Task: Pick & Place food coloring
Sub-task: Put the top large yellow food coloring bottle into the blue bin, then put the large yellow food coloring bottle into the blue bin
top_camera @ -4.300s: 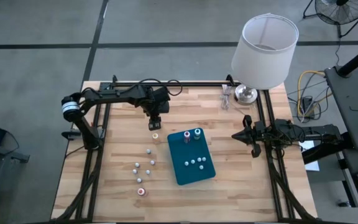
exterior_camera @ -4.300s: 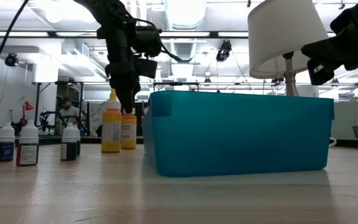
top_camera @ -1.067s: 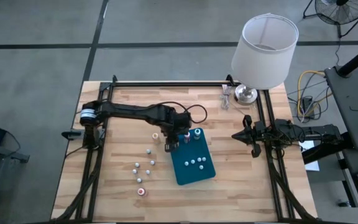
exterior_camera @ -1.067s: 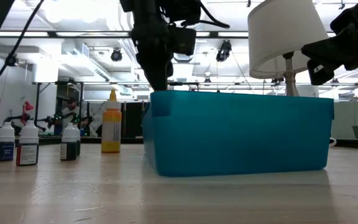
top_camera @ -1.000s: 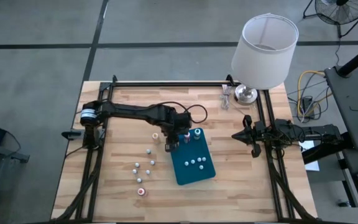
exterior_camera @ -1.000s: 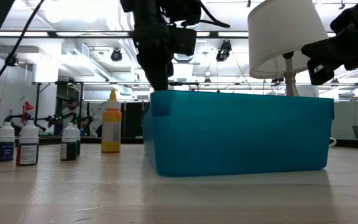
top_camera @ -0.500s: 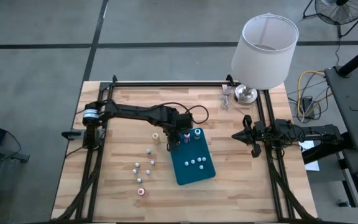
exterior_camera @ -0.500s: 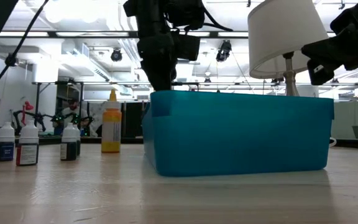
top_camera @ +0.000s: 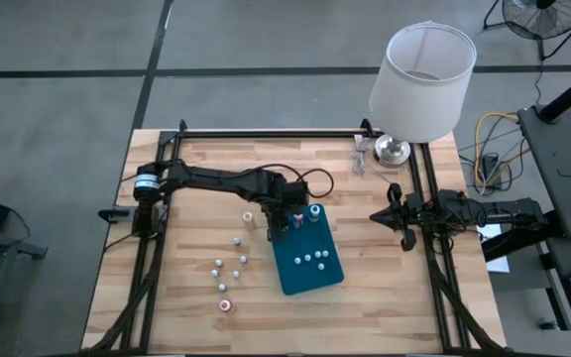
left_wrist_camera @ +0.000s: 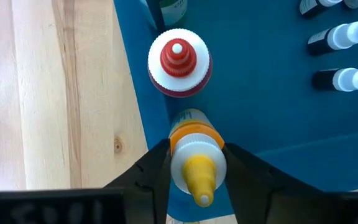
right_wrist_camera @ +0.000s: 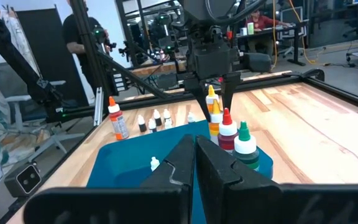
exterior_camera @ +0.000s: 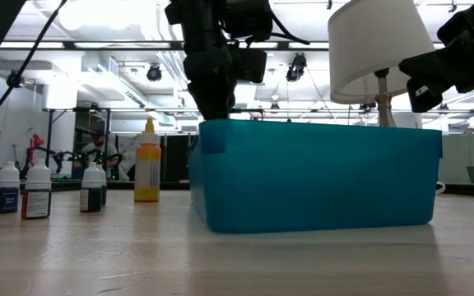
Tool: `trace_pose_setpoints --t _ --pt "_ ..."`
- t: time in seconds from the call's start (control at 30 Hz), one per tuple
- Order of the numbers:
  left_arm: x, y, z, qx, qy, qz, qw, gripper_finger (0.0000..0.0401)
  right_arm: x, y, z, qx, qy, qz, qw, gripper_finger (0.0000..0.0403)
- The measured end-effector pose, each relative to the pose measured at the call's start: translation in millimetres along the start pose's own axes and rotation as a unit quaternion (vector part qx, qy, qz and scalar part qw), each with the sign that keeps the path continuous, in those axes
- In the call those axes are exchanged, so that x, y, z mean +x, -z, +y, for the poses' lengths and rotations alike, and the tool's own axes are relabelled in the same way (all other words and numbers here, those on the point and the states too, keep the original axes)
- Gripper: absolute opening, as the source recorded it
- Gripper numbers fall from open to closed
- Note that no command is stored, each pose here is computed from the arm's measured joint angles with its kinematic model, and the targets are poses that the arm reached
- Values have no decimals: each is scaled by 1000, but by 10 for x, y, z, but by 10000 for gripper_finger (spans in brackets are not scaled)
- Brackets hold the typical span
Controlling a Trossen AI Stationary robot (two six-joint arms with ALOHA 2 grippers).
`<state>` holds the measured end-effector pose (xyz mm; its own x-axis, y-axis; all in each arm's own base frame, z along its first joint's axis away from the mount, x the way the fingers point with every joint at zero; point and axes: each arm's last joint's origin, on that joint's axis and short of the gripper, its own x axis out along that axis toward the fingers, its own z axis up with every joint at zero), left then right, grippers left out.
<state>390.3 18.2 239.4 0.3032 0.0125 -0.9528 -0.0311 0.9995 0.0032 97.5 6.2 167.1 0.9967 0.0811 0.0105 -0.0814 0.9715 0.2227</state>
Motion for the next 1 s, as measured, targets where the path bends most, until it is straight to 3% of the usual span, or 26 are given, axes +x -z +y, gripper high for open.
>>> trace_pose_setpoints --t 0.67,1.0 --pt "-2 1 8 3 3 0 1000 118 0 0 0 0 0 0 1000 9" --pt "-3 1 14 3 1 0 1000 206 0 1 -1 0 0 0 1000 9"
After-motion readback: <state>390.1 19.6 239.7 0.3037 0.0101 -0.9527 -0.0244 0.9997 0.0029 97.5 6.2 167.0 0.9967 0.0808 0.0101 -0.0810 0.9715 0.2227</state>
